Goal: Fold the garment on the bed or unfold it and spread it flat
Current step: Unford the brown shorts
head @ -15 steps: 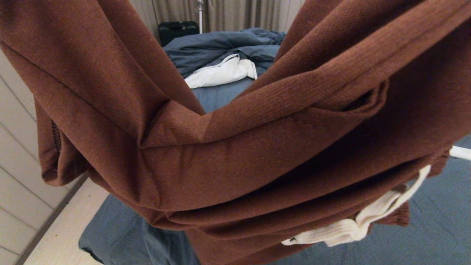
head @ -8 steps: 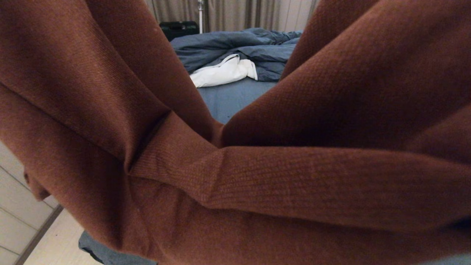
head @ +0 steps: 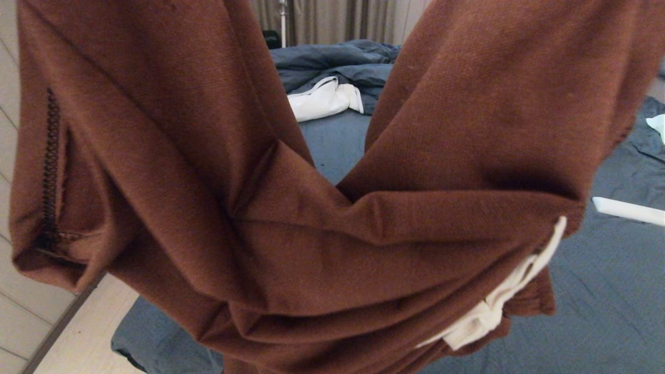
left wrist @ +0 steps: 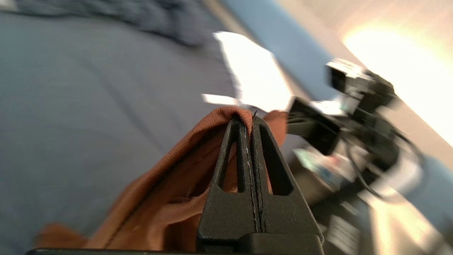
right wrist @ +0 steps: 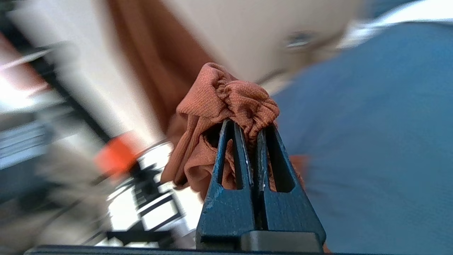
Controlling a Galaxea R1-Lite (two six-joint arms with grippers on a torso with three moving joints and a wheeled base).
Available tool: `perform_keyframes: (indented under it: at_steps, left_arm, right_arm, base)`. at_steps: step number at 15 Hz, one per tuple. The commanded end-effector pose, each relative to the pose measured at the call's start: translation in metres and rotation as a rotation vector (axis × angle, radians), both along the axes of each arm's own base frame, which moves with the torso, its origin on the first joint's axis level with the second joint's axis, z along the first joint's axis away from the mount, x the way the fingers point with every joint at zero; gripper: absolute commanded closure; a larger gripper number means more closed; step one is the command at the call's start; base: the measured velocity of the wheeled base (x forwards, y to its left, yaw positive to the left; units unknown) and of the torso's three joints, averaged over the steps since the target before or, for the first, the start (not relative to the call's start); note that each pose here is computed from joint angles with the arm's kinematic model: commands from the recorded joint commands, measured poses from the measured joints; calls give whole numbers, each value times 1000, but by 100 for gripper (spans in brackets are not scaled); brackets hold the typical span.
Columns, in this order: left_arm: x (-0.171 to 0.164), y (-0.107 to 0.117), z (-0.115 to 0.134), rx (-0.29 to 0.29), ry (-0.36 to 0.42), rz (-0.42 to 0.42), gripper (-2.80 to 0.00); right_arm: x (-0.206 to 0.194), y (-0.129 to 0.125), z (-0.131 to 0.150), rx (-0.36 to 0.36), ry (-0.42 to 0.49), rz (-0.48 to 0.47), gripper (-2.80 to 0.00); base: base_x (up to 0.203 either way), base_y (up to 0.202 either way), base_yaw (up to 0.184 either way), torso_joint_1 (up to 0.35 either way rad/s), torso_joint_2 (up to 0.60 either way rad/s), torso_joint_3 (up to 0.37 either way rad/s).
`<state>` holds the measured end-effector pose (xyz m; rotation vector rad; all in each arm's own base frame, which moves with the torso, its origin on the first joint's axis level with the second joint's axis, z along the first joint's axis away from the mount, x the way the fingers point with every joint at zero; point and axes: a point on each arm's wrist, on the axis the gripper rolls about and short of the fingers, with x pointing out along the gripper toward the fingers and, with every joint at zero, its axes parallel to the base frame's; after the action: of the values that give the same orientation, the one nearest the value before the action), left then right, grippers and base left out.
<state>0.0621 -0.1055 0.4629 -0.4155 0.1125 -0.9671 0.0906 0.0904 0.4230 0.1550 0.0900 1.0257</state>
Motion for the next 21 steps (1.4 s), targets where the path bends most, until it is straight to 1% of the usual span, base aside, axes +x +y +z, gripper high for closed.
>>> perform_keyframes:
  at_steps: [1,3,6,7,8,9,12,16,18,20,21]
  left_arm:
    - [33,-9,-8,43,35,119,0]
    - [69,-8,-16,61,74,204,0]
    - [132,-12,-38,97,177,306,0]
    - [152,-17,-49,116,211,325,0]
    - [173,-19,-58,126,236,354,0]
    - [198,-17,-68,123,246,395,0]
    - [243,-17,-86,96,234,445,0]
    - [288,-19,-111,78,218,489,0]
    - [307,-16,-122,67,200,516,0]
    - [325,-13,-137,78,204,551,0]
    - [333,-10,-145,90,219,563,0]
  right_arm:
    - [31,-1,-12,-23,18,-146,0]
    - [62,-7,-26,-50,29,-273,0]
    - [110,-34,-51,-112,37,-491,0]
    - [130,-40,-66,-130,49,-533,0]
    - [144,-40,-77,-137,48,-545,0]
    - [156,-40,-86,-143,54,-554,0]
    - [190,-39,-109,-168,94,-570,0]
    - [236,-41,-139,-174,123,-602,0]
    - [251,-45,-146,-179,135,-634,0]
    - [262,-46,-151,-177,130,-649,0]
    - [269,-45,-156,-181,134,-651,0]
  base:
    - [0,0,0,0,0,0]
    - [0,0,0,0,0,0]
    - [0,0,0,0,0,0]
    - [0,0,0,0,0,0]
    - [0,0,0,0,0,0]
    - [0,0,0,0,0,0]
    - [0,0,0,0,0,0]
    - [0,0,0,0,0,0]
    - [0,0,0,0,0,0]
    - [0,0,0,0,0,0]
    - [0,0,0,0,0,0]
